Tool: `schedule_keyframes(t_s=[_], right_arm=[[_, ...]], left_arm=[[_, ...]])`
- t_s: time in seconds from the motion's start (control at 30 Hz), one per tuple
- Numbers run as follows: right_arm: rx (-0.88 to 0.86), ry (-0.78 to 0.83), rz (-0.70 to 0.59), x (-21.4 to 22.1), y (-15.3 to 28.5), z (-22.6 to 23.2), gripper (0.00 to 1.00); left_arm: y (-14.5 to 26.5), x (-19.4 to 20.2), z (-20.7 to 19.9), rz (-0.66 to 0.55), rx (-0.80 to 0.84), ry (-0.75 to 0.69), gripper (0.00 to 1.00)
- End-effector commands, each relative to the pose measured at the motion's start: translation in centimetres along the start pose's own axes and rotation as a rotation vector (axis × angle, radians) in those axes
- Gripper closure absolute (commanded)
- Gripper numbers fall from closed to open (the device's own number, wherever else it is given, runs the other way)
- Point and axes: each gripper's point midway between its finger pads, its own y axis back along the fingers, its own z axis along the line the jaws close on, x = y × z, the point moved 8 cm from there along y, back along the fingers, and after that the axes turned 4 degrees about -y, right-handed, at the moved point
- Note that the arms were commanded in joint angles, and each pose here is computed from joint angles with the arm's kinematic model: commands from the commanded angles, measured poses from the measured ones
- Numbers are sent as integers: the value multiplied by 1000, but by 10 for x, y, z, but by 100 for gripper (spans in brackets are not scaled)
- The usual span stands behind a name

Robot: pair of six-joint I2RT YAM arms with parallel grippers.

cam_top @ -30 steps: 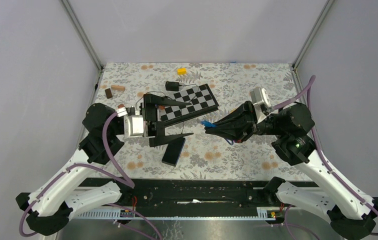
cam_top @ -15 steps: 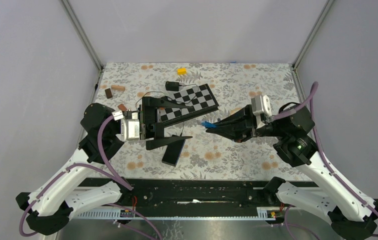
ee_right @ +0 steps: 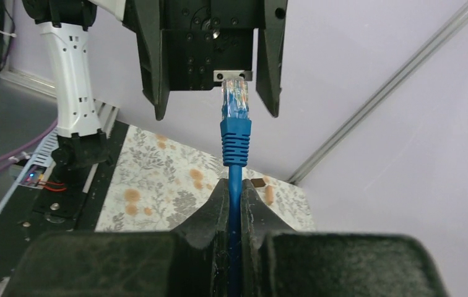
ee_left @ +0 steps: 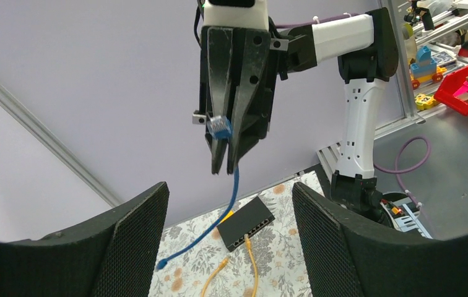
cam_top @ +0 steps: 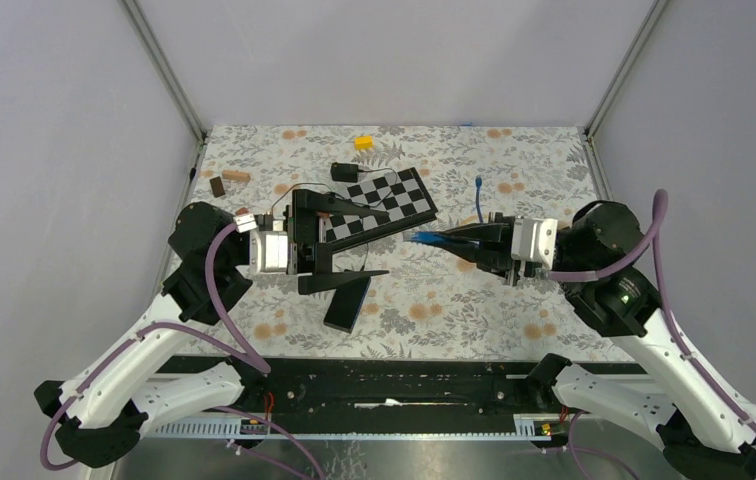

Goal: Insert the plug into the switch port
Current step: Adjust the connector.

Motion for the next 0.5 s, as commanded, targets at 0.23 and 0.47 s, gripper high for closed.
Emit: schedule_keyframes(t_s=[0.23, 0.47], right_arm=[[126, 122, -209, -73, 16, -11, 100], [187, 36, -523, -111, 26, -6, 100]], left_arm=[[0, -14, 5, -36, -22, -32, 25], [0, -8, 1, -50, -22, -27, 25]])
